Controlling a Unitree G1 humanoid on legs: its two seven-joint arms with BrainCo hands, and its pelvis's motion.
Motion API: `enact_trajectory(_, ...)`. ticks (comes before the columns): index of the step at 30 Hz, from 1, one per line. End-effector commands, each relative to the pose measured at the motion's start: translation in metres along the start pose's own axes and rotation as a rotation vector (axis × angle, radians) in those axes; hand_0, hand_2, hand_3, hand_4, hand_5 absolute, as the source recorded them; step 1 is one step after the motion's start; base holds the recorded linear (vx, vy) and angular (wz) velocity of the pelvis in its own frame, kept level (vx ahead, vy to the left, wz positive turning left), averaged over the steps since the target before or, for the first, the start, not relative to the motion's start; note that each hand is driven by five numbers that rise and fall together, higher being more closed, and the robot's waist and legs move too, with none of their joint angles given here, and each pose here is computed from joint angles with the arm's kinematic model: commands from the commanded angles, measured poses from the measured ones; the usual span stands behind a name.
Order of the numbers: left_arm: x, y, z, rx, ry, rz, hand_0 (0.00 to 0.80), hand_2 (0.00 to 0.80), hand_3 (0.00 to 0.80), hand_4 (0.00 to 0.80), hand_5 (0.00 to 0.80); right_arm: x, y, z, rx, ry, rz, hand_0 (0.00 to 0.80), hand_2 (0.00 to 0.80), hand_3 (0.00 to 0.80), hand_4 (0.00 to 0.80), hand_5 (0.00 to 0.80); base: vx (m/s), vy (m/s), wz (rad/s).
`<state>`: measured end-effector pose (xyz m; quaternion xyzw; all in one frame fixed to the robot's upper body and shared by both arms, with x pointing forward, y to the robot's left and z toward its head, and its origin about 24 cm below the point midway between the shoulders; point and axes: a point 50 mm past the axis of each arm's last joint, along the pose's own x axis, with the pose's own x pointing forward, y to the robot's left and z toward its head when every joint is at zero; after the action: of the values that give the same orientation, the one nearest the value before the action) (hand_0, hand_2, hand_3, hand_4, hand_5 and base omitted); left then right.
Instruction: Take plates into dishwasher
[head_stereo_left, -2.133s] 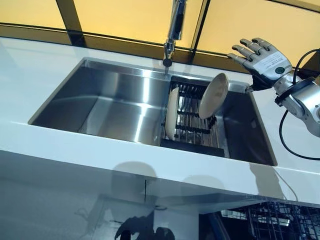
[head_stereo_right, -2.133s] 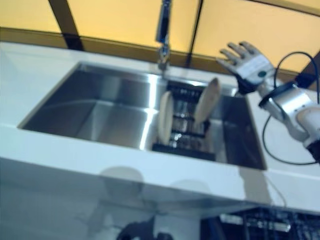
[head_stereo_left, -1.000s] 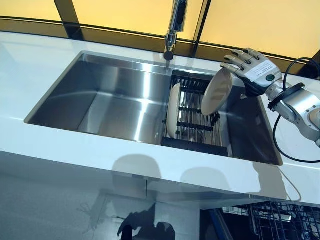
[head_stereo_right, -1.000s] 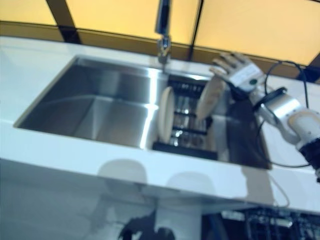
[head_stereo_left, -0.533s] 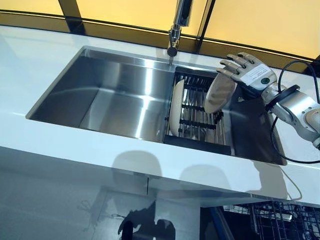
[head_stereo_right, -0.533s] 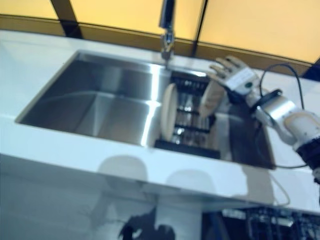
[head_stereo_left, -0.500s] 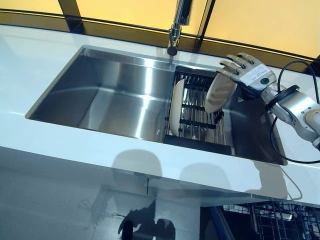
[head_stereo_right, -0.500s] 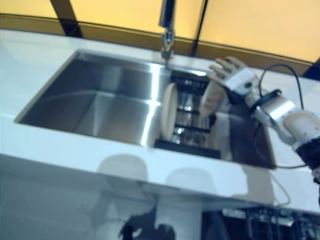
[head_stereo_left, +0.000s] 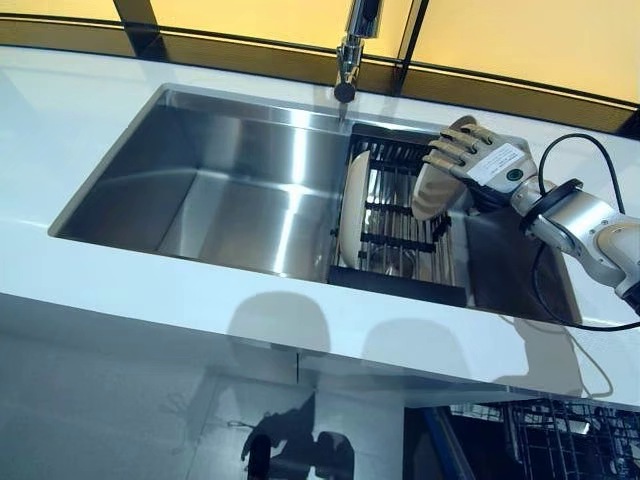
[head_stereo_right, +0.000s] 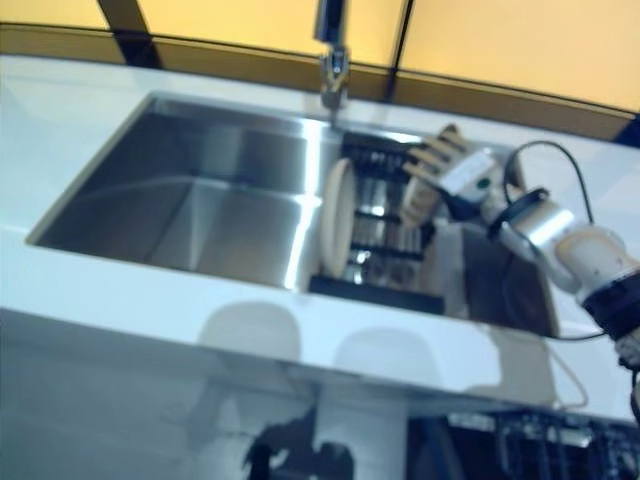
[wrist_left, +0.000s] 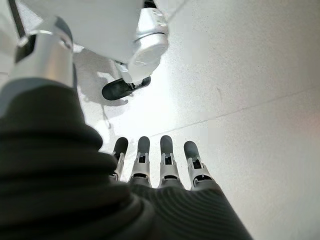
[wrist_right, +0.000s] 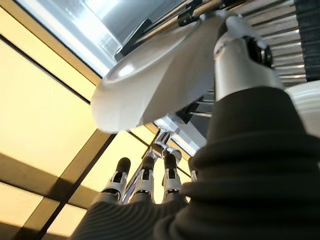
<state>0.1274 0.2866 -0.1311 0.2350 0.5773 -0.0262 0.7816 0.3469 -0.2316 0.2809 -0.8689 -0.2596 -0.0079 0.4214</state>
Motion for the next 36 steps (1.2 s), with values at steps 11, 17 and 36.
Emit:
enact_trajectory(11,-0.002,0.011,0.009,-0.043,-0.059,0.020,0.000,0.000,0.000,0.000,0.000,-0.001,-0.003,-0.023,-0.277,0.026,0.114,0.483,0.483,0.483,0.483,0.483,-0.006,0.003,0.00)
enact_trajectory(17,-0.002,0.009,0.008,-0.054,-0.056,0.015,0.000,0.000,0.000,0.000,0.000,-0.004,0.001,-0.033,-0.384,0.074,0.163,0.800,0.800,0.800,0.800,0.800,0.002,0.005,0.02)
enact_trajectory(36,-0.002,0.003,0.003,-0.034,-0.032,0.003,0.000,0.000,0.000,0.000,0.000,-0.013,-0.009,-0.061,-0.321,0.273,0.085,0.800,0.800,0.800,0.800,0.800,0.000,0.002,0.00)
